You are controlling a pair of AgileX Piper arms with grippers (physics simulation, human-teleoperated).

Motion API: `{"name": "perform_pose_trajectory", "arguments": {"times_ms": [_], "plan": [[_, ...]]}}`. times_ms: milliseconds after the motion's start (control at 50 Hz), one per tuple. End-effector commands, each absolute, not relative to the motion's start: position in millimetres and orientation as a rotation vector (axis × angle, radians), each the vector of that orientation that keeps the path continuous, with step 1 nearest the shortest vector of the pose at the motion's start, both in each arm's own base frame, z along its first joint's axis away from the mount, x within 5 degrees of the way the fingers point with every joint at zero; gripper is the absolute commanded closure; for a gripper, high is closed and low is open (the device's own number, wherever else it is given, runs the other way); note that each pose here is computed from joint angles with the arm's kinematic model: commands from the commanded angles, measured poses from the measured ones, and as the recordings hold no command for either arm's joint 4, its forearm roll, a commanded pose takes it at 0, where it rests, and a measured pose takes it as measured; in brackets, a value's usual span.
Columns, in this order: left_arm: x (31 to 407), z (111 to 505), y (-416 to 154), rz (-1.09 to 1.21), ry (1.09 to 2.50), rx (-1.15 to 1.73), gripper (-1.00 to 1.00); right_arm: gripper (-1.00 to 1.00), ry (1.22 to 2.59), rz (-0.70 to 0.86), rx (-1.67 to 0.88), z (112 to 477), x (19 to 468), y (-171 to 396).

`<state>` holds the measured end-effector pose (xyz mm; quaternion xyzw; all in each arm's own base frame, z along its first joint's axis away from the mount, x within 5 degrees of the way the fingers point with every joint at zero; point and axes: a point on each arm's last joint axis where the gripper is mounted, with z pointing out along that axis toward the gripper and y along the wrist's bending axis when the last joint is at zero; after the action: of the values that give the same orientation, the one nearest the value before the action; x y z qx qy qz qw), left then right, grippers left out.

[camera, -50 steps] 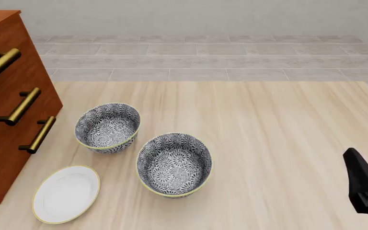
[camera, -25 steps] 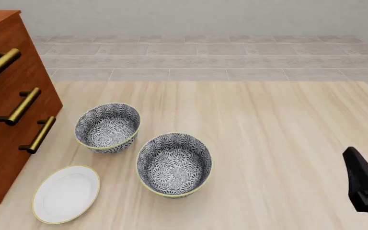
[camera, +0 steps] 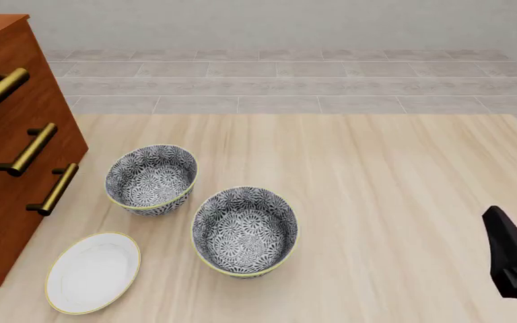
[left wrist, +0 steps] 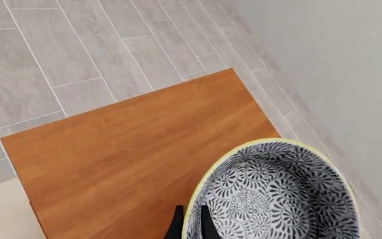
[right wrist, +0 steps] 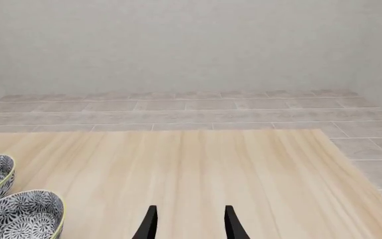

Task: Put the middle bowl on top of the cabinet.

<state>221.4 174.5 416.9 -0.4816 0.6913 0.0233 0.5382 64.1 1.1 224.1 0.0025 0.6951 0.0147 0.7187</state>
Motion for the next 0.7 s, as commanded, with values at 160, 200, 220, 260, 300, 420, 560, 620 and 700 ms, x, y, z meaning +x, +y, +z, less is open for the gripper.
{"name": "perform_pose_trajectory", "arguments": {"times_ms": [160, 200, 220, 260, 300, 420, 560, 620, 700], "plan": [[216.4, 416.4, 177.2, 0.113, 1.688, -1.146, -1.00, -1.00, 1.535, 0.033, 0.008, 224.3, 63.6, 1.0], [215.3, 419.2, 175.8, 0.112, 1.682, -1.142, -1.00, -1.00, 1.535, 0.033, 0.007, 224.2, 63.2, 1.0], [214.3, 421.3, 175.0, 0.112, 1.679, -1.138, -1.00, -1.00, 1.536, 0.034, 0.007, 224.1, 63.7, 1.1], [213.0, 424.5, 173.6, 0.112, 1.671, -1.133, -1.00, -1.00, 1.536, 0.034, 0.007, 223.9, 64.0, 1.1], [211.8, 427.5, 172.6, 0.113, 1.666, -1.128, -1.00, -1.00, 1.536, 0.035, 0.006, 224.1, 64.0, 1.1], [208.4, 434.0, 168.7, 0.109, 1.651, -1.119, -1.00, -1.00, 1.535, 0.036, 0.006, 224.0, 63.7, 1.2], [204.4, 443.6, 164.0, 0.107, 1.633, -1.104, -1.00, -1.00, 1.533, 0.036, 0.007, 224.4, 61.0, 1.1], [202.6, 447.8, 161.1, 0.103, 1.623, -1.094, -1.00, -1.00, 1.532, 0.036, 0.007, 224.4, 59.8, 1.1], [200.4, 451.2, 159.2, 0.103, 1.616, -1.091, -1.00, -1.00, 1.531, 0.037, 0.008, 225.0, 58.5, 1.1]]}}
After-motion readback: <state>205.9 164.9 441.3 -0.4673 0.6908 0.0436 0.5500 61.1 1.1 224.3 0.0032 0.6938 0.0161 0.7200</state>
